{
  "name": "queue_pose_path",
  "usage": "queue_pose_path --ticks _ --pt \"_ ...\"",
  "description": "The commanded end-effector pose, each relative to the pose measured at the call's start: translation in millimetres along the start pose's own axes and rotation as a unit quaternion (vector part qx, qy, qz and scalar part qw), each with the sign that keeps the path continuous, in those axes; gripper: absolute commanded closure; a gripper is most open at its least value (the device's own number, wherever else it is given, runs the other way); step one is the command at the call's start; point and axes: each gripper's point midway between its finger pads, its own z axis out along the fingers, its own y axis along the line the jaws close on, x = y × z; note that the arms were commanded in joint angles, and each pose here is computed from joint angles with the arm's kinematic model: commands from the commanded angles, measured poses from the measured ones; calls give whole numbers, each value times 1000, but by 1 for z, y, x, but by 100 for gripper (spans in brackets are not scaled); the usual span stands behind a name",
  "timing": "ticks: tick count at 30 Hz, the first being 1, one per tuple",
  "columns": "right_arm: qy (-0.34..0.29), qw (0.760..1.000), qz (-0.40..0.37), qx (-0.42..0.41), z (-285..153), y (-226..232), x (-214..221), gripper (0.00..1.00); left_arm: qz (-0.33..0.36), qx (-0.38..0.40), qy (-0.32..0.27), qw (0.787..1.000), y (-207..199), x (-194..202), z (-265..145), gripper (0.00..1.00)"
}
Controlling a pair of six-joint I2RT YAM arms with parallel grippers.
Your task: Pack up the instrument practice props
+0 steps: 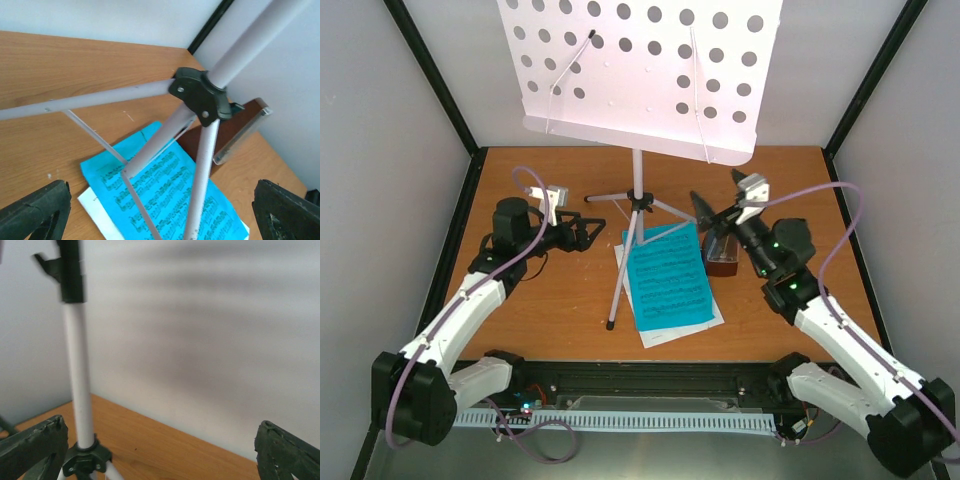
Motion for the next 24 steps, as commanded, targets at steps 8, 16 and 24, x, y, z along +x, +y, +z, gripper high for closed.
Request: queue_pose_path --ticks 8,16,24 --pt "92 971 203 -80 29 -36 27 4 -6 116 15 993 -58 3 7 0" --pt "92 948 244 -184 56 -4 16 7 -29 157 49 986 -67 6 15 1" --pt "17 944 194 -267 76 42 -18 23 -16 201 94 975 -76 28 29 2"
